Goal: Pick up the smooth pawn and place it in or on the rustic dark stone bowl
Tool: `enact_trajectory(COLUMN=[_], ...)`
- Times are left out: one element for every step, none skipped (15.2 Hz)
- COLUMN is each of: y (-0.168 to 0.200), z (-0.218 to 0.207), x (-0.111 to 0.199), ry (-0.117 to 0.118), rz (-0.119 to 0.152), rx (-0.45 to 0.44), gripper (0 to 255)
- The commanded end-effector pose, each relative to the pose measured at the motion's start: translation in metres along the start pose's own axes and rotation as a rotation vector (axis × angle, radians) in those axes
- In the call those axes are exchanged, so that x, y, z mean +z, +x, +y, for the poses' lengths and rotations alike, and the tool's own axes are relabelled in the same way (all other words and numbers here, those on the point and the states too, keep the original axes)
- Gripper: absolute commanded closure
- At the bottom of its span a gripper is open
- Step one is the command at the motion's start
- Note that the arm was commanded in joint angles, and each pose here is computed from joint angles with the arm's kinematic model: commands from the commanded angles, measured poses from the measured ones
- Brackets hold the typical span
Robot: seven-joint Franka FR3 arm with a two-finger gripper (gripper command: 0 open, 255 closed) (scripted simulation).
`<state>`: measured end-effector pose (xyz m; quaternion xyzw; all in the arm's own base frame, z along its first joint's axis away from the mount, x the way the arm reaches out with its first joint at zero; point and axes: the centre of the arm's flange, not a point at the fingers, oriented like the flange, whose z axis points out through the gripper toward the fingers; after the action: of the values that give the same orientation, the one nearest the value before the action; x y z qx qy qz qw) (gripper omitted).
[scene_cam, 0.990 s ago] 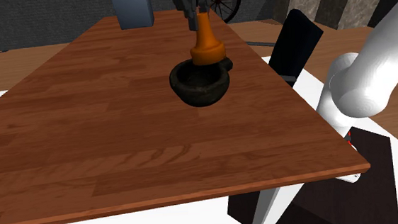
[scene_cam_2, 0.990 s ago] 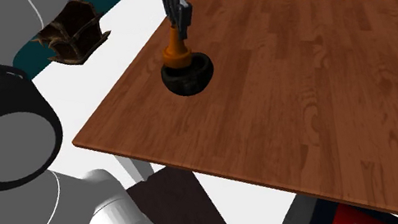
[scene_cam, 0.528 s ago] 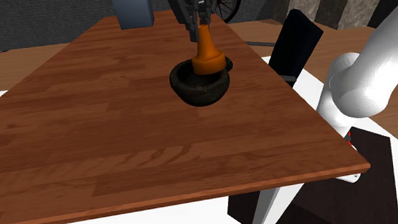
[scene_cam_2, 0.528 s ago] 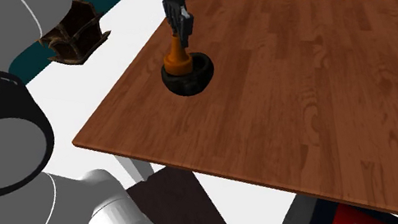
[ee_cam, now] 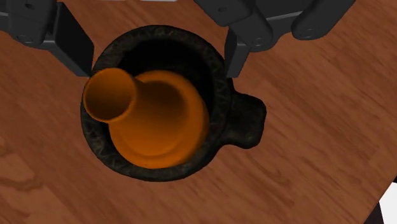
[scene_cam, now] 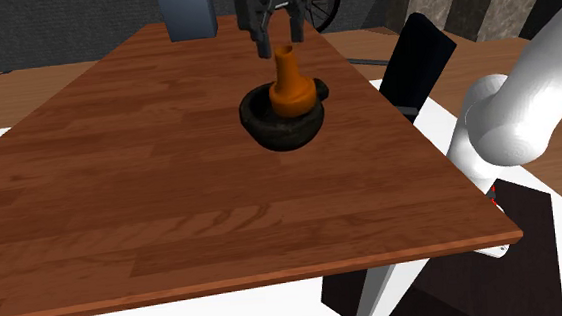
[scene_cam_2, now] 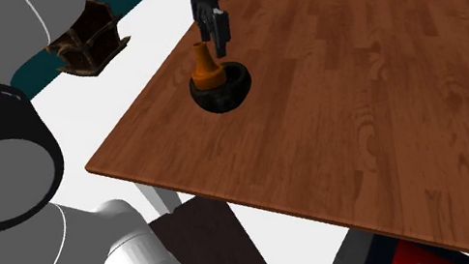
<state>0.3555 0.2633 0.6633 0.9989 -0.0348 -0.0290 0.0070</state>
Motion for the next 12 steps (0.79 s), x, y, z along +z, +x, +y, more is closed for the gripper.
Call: enact_trajectory(y=[0.0, 0.0, 0.0, 0.0, 0.0, 0.0, 0.0, 0.0, 0.0, 0.0, 0.0, 0.0], z=[0.0, 0.0, 0.0, 0.0, 0.0, 0.0, 0.0, 0.0, 0.0, 0.0, 0.0, 0.0], x=[0.0, 0.0, 0.0, -0.013, -0.026, -0.039, -0.05, -0.05, -0.05, -0.05, -0.05, -0.05], ry=[0.0, 0.0, 0.0, 0.0, 0.0, 0.0, 0.0, 0.0, 0.0, 0.0, 0.0, 0.0], rz=[0.0, 0.0, 0.0, 0.0, 0.0, 0.0, 0.0, 0.0, 0.0, 0.0, 0.0, 0.0], rx=[0.0, 0.0, 0.0, 0.0, 0.0, 0.0, 0.0, 0.0, 0.0, 0.0, 0.0, 0.0], gripper=[0, 0, 0, 0, 0, 0, 0, 0, 0, 0, 0, 0])
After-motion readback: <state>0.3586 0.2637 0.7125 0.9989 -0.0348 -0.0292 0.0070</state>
